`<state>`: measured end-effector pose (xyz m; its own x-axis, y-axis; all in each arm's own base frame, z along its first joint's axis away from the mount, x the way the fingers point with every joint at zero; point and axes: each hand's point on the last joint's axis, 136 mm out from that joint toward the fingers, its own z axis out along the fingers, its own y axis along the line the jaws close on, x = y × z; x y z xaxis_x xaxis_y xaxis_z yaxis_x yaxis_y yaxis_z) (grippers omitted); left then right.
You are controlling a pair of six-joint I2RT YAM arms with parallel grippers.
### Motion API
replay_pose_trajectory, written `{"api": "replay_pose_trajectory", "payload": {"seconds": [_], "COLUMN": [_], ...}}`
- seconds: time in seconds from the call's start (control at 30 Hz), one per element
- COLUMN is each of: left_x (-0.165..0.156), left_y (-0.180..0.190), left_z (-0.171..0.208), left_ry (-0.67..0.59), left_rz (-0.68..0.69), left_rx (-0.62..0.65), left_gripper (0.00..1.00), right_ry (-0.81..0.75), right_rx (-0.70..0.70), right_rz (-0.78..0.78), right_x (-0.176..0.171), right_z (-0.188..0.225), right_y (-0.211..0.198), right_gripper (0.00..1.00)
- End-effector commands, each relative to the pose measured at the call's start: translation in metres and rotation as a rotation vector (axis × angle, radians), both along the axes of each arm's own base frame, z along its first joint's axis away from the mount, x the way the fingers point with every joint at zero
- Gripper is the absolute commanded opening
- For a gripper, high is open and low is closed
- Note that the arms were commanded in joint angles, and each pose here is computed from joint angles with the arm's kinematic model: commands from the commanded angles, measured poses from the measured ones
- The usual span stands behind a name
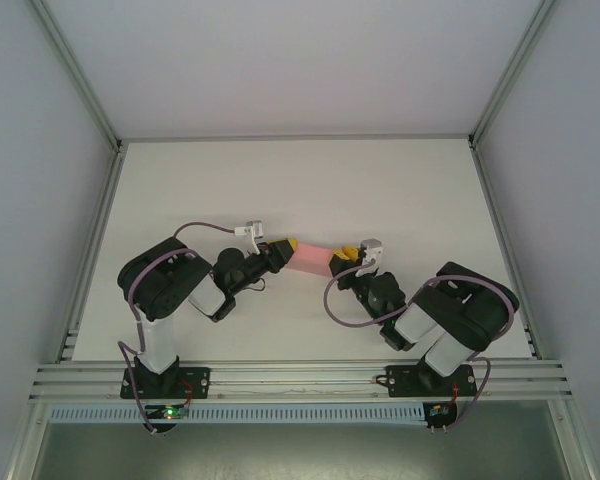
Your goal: Assemble paper box
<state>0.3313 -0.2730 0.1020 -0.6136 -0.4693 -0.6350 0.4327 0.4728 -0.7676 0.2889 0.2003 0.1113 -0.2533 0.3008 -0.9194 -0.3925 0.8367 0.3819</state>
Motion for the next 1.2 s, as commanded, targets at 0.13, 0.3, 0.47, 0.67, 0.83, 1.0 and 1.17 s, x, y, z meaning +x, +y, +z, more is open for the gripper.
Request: {"api": "replay_pose_trajectory", "payload": {"seconds": [0.13, 0.3, 0.47, 0.67, 0.83, 1.0, 1.17], "left_x": [-0.05, -0.043, -0.041, -0.042, -0.041, -0.035, -0.025], "left_y": [-0.005, -0.013, -0.024, -0.022, -0.023, -0.031, -0.03], "left_z": [-0.104, -0.098, -0.082, -0.078, -0.07, -0.056, -0.043], "left_ry": [0.357, 0.395, 0.41, 0.41, 0.382, 0.344, 0.311], "left_rz": [-0.188, -0.219, -0.263, -0.267, -0.277, -0.298, -0.276], "left_rx": [0.238, 0.28, 0.257, 0.304, 0.305, 0.282, 0.333], "left_gripper": [0.0, 0.05, 0.2, 0.42, 0.56, 0.71, 0.82], "right_ry": [0.344, 0.477, 0.557, 0.544, 0.529, 0.526, 0.511], "right_rx": [-0.215, -0.288, -0.266, -0.248, -0.23, -0.223, -0.215], "right_rz": [0.09, -0.037, -0.071, -0.089, -0.054, -0.039, -0.04], "right_x": [-0.018, -0.003, 0.0, 0.004, 0.007, 0.013, 0.02], "right_z": [-0.086, -0.071, -0.059, -0.054, -0.048, -0.038, -0.024], "right_y": [-0.004, -0.021, -0.03, -0.033, -0.024, -0.017, -0.013], "right_gripper": [0.0, 0.02, 0.14, 0.2, 0.26, 0.31, 0.42]}}
